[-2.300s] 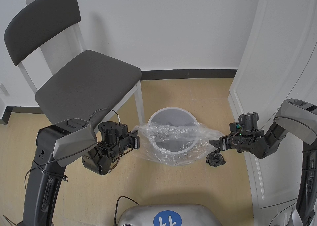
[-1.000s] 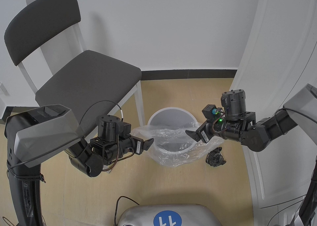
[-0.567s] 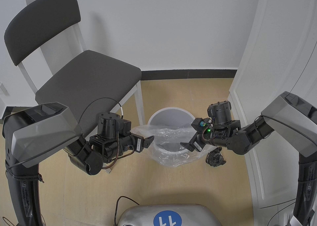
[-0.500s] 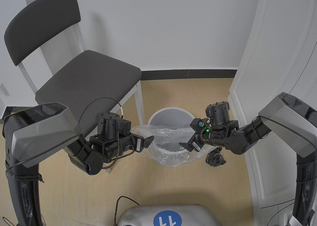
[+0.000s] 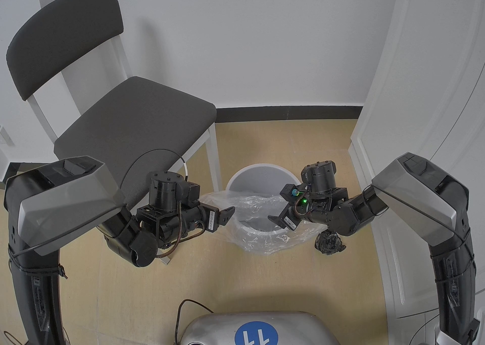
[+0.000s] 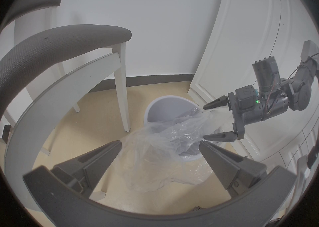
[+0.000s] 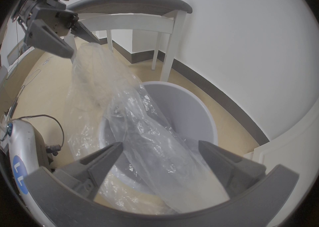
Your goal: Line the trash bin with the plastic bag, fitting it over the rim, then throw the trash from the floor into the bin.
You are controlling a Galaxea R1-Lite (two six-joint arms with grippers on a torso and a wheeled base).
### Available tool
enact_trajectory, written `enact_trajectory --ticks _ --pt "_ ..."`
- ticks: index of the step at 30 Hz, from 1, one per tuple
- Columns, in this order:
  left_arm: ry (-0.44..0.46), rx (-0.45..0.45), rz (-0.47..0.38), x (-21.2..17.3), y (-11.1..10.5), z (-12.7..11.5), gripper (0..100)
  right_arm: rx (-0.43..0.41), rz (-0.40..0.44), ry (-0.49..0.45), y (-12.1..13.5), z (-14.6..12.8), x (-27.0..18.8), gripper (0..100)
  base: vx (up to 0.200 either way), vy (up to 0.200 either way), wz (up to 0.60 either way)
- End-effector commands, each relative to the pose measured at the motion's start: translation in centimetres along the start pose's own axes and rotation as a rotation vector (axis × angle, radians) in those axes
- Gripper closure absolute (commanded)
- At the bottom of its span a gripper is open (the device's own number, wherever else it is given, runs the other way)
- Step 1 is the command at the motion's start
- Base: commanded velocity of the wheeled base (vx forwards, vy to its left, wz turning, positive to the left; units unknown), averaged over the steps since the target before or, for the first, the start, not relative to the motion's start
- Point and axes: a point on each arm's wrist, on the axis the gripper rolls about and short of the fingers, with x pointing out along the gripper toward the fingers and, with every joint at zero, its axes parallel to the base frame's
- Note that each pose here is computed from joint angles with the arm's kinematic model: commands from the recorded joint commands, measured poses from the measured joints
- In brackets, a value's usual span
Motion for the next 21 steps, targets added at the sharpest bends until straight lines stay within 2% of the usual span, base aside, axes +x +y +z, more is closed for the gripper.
enact_trajectory --ticks 1,11,16,18,21 --pt "-0.003 -0.001 0.001 0.0 0.1 0.0 0 0.002 -0.002 0.001 0.1 -0.5 0.9 100 0.0 0.0 0.0" --pt "-0.025 -0.006 0.018 0.2 0.8 0.5 0 0.025 -0.106 -0.075 -3.5 1.7 0.1 100 0.0 0.0 0.0" --pt "-0.03 -0.008 0.022 -0.1 1.0 0.7 0 0.039 -0.206 -0.081 -5.2 2.0 1.4 100 0.0 0.0 0.0" --pt "-0.027 -0.003 0.022 -0.2 1.0 0.7 0 0.053 -0.236 -0.084 -5.6 2.1 1.9 100 0.0 0.0 0.0" --pt "-0.004 0.056 0.025 -1.1 1.2 0.3 0 0.127 -0.277 -0.082 -6.0 2.2 3.4 100 0.0 0.0 0.0"
